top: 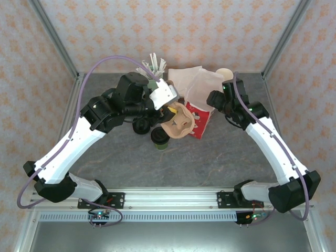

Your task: Pack the takeout coffee

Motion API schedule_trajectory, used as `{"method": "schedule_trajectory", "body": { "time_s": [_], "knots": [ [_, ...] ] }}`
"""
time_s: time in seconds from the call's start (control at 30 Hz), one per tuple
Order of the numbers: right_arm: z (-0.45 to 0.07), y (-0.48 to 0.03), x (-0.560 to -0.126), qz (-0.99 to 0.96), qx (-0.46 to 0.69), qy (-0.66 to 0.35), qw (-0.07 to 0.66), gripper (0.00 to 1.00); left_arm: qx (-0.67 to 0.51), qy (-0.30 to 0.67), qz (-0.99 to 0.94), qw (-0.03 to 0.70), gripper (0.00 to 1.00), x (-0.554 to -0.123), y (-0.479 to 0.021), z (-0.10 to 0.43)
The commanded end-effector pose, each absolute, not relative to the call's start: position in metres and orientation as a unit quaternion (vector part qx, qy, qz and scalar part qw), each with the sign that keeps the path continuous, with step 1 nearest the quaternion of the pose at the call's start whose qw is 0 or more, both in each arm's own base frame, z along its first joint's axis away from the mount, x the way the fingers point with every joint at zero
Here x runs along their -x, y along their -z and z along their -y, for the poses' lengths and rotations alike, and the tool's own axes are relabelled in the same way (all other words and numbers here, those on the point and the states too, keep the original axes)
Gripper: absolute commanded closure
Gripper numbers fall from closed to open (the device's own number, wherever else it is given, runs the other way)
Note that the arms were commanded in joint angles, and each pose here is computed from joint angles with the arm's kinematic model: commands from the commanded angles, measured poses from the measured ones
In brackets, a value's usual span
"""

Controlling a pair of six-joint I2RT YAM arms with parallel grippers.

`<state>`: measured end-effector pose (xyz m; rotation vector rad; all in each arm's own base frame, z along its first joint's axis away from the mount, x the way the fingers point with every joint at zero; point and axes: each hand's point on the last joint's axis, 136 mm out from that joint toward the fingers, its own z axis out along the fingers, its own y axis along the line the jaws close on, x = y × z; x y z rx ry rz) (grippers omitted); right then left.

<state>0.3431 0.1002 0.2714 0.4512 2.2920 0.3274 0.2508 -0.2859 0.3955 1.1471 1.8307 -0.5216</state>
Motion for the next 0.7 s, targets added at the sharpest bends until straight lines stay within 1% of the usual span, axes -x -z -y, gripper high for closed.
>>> {"method": "schedule_trajectory", "body": {
  "time_s": [0.0, 0.07, 0.13, 0.17, 0.27, 0.4, 0.47, 0.6, 0.67],
  "knots": [
    [-0.095, -0.269, -0.350, -0.897, -0.174, -0.115, 0.390, 0.28, -0.442, 0.226, -0.732, 0.466, 0.66, -0.251, -0.412, 0.284],
    [-0.094, -0.266, -0.353, -0.899, -0.171, -0.113, 0.388, 0.31, -0.440, 0.233, -0.732, 0.465, 0.66, -0.250, -0.412, 0.286],
    [-0.094, -0.265, -0.355, -0.901, -0.165, -0.109, 0.386, 0.37, -0.441, 0.236, -0.731, 0.464, 0.66, -0.248, -0.412, 0.288],
    [-0.095, -0.265, -0.356, -0.902, -0.160, -0.108, 0.385, 0.42, -0.443, 0.237, -0.730, 0.464, 0.66, -0.246, -0.413, 0.289],
    [-0.095, -0.265, -0.357, -0.908, -0.149, -0.097, 0.380, 0.63, -0.448, 0.241, -0.727, 0.462, 0.66, -0.242, -0.413, 0.293],
    [-0.094, -0.269, -0.353, -0.910, -0.138, -0.095, 0.380, 0.85, -0.453, 0.242, -0.724, 0.460, 0.66, -0.239, -0.414, 0.298],
    [-0.095, -0.272, -0.350, -0.909, -0.133, -0.099, 0.382, 0.91, -0.456, 0.242, -0.723, 0.459, 0.66, -0.238, -0.416, 0.301],
    [-0.097, -0.278, -0.339, -0.914, -0.114, -0.105, 0.374, 1.00, -0.463, 0.250, -0.719, 0.455, 0.66, -0.234, -0.419, 0.312],
    [-0.100, -0.278, -0.333, -0.917, -0.097, -0.114, 0.368, 1.00, -0.466, 0.256, -0.716, 0.451, 0.65, -0.232, -0.421, 0.317]
  ]
}}
